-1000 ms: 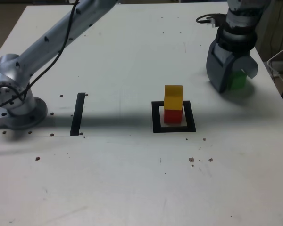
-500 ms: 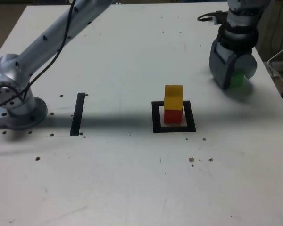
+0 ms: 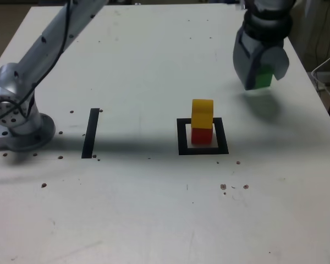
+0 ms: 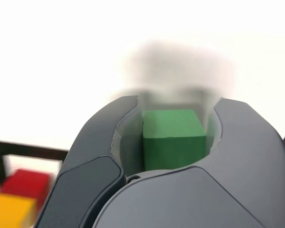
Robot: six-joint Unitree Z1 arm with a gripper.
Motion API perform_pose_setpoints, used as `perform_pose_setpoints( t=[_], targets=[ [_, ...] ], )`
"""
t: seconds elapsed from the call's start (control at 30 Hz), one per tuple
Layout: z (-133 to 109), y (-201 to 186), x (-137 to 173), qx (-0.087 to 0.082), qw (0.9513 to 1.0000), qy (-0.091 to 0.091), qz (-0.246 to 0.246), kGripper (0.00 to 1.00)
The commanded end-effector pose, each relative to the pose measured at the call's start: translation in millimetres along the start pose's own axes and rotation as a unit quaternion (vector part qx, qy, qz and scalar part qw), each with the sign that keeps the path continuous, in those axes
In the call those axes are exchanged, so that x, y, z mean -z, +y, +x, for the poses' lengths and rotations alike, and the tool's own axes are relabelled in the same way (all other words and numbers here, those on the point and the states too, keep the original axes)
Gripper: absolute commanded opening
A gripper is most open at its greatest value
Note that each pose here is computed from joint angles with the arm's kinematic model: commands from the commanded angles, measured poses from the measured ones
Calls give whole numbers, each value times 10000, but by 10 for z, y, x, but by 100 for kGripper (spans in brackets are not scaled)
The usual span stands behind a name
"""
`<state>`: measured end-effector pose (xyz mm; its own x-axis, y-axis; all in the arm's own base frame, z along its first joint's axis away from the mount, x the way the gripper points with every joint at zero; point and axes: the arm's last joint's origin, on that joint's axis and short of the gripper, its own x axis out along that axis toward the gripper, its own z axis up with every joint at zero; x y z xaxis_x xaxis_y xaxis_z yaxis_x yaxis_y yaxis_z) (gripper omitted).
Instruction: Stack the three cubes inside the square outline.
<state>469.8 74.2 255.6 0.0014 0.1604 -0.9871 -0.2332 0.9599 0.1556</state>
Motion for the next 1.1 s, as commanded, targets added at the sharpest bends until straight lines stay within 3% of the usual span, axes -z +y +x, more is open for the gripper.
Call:
perform_pose_setpoints(
  t=[0.0, 0.13, 0.23, 0.4, 0.57, 1.07],
  targets=[
    [-197, 10, 121, -2, 9999, -53, 147, 28],
    [-453, 34, 334, 9, 9989, -68, 471, 28],
    [-609, 50, 526, 18, 9964, 23, 845, 28],
    [-733, 33, 812, 30, 9919, 212, 1252, 28],
    [-839, 2, 1061, 95, 9901, 259, 1373, 28],
    [-794, -258, 1462, 214, 9875, 297, 1534, 28]
  ],
)
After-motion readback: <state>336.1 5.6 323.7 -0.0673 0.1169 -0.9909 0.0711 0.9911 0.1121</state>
